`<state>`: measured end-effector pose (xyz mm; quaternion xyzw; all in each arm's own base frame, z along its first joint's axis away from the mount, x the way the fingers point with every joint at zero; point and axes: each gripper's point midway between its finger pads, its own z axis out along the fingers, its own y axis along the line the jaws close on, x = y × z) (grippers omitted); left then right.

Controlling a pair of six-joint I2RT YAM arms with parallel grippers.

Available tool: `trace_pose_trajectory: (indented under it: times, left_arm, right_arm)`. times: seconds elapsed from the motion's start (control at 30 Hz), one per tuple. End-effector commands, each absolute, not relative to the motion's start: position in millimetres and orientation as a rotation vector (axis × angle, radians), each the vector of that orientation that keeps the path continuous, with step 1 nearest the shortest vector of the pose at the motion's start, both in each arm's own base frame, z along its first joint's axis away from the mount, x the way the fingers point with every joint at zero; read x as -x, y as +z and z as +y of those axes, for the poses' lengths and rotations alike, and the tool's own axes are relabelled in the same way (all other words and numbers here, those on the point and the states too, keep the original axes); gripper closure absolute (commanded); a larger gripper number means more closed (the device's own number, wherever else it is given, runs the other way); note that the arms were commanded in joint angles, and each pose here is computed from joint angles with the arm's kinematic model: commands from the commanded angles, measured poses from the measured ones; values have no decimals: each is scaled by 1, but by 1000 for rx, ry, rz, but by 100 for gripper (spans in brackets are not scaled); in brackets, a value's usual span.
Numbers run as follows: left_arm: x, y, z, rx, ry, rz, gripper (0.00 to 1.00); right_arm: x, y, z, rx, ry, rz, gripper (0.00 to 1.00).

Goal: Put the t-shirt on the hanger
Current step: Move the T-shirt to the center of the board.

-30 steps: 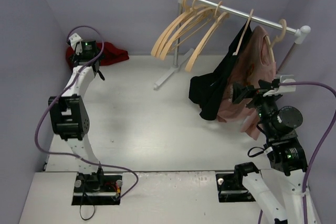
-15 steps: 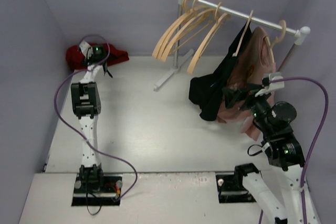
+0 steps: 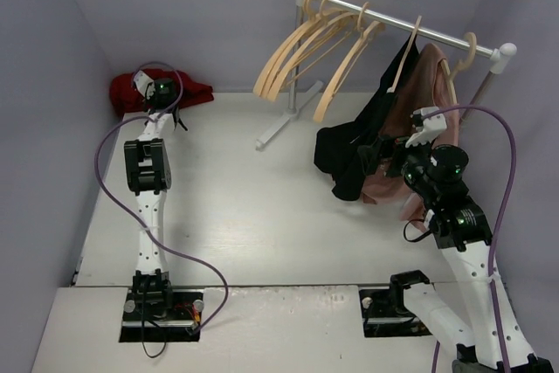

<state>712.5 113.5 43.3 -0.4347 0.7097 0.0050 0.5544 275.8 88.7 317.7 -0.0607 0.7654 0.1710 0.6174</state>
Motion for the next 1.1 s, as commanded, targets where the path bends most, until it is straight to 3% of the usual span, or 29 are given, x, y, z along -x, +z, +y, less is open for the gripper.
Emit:
trace_pose_trajectory:
  times: [0.0, 0.07, 0.17, 0.27, 0.37, 0.53, 0.57, 0.63, 0.7, 0.83, 1.07]
  left_arm:
    - [-695, 97, 103, 940, -88, 1707, 100]
    - [-685, 125, 80, 874, -197, 1728, 100]
    - [-628, 97, 36, 812, -225, 1888, 100]
    - [-575, 126, -27, 683, -278, 1942, 100]
    - [-506, 99, -64, 661, -304, 2056, 100]
    - [-413, 118, -136, 568, -461, 2092, 100]
    - [-397, 132, -152, 535, -499, 2087, 96]
    - [-369, 142, -157, 541, -501, 2106, 70]
    - [-346, 148, -157, 515, -472, 2152, 55]
    - [-323, 177, -135, 447, -369, 2166, 43]
    - [-307, 191, -151, 54, -400, 2226, 42]
  right_arm:
    - [-283, 346, 94, 191, 390, 1687, 0]
    - [-284, 346, 94, 207, 383, 1687, 0]
    - [-284, 345, 95, 230, 379, 1691, 0]
    - [-284, 344, 96, 250, 372, 1691, 0]
    - [-282, 341, 98, 269, 378, 1695, 0]
    - [-274, 332, 111, 325, 430, 1705, 0]
    - [-273, 331, 112, 335, 428, 1706, 0]
    - [-272, 319, 117, 362, 435, 1733, 1]
    - [-270, 307, 123, 395, 446, 1760, 3]
    - [-271, 282, 147, 467, 489, 1832, 11]
    - [-256, 235, 230, 627, 509, 1962, 26]
